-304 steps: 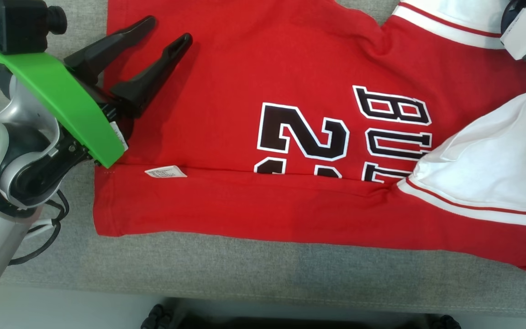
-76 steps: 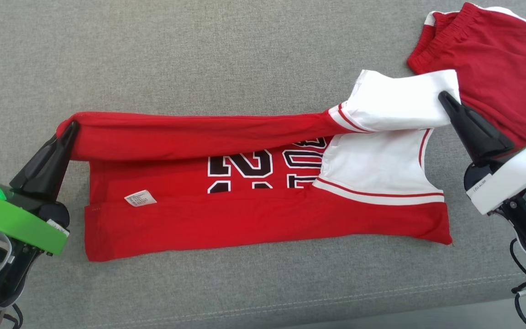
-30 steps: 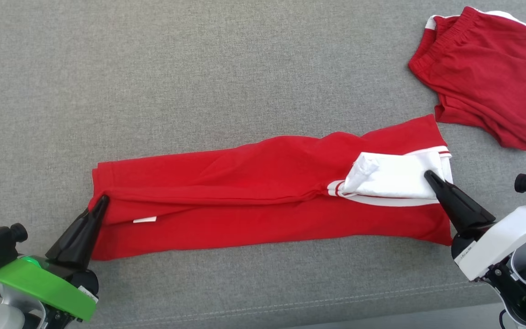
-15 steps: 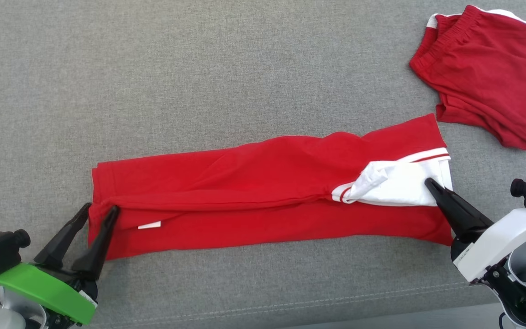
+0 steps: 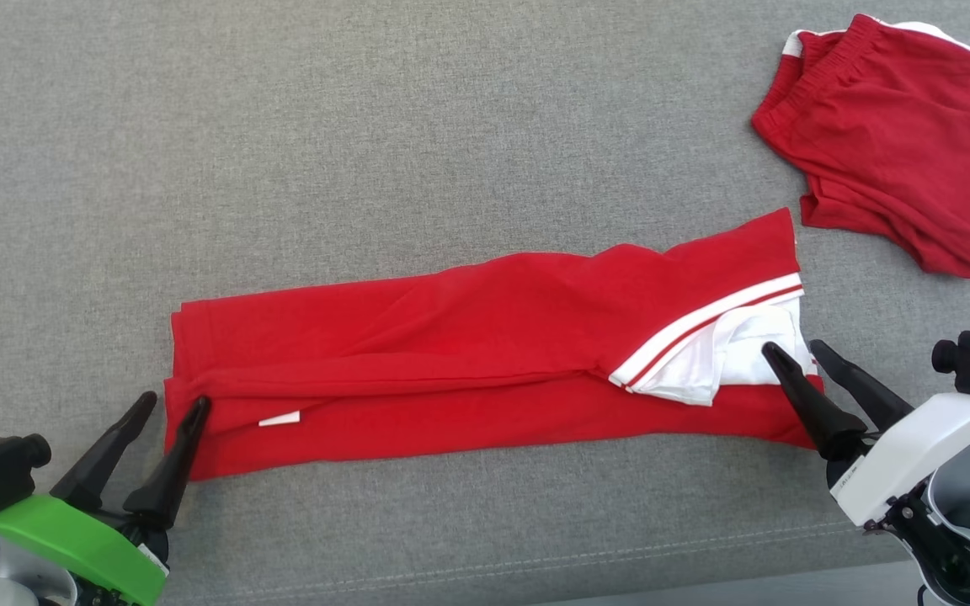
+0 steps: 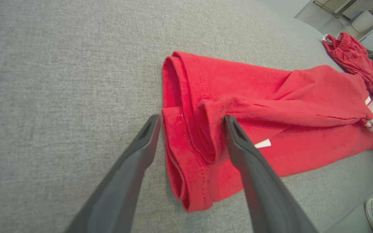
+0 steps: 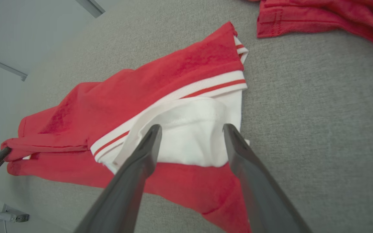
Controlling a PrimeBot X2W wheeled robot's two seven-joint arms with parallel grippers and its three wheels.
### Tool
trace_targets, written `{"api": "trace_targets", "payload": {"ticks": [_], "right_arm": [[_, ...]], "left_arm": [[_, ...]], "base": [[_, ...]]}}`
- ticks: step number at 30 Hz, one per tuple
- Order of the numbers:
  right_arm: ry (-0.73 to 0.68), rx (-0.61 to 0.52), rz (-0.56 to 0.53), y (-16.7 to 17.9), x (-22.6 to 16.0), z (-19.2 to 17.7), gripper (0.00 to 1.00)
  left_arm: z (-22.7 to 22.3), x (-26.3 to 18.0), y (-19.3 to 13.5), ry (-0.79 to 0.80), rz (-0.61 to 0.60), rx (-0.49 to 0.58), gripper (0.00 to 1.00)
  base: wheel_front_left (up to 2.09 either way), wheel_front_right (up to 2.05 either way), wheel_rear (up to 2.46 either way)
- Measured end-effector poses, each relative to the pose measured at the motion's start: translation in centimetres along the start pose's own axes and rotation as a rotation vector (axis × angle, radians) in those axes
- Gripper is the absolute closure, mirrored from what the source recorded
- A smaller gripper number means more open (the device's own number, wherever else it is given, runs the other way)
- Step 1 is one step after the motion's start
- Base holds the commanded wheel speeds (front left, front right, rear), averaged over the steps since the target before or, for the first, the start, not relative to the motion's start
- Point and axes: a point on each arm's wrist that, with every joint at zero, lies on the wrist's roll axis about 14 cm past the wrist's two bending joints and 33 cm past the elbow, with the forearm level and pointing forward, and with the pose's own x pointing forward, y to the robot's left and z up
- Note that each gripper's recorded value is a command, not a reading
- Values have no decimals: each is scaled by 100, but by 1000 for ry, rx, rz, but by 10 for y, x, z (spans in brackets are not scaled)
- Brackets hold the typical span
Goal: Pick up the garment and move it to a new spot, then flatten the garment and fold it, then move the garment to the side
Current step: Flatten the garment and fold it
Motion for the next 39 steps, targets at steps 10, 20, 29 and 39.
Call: {"api": "trace_targets", "payload": {"ticks": [10,20,29,39], "right_arm": [[-95,64,2,9,-6,10,0],[-272,129,-60,-1,-30,29,0],[-440,134,-172,-27,-58,43,0],[-438,354,-222,-26,-66,0,0]], "left_arm": [[12,-10,15,-33,54,16,0],[53,-15,7,-174,54,40,0],[67,-29,-10,-267,67,86,0],[71,-57,-24,-358,124,161,0]], "base": [[0,0,0],[0,0,0],[0,0,0],[0,0,0]]}}
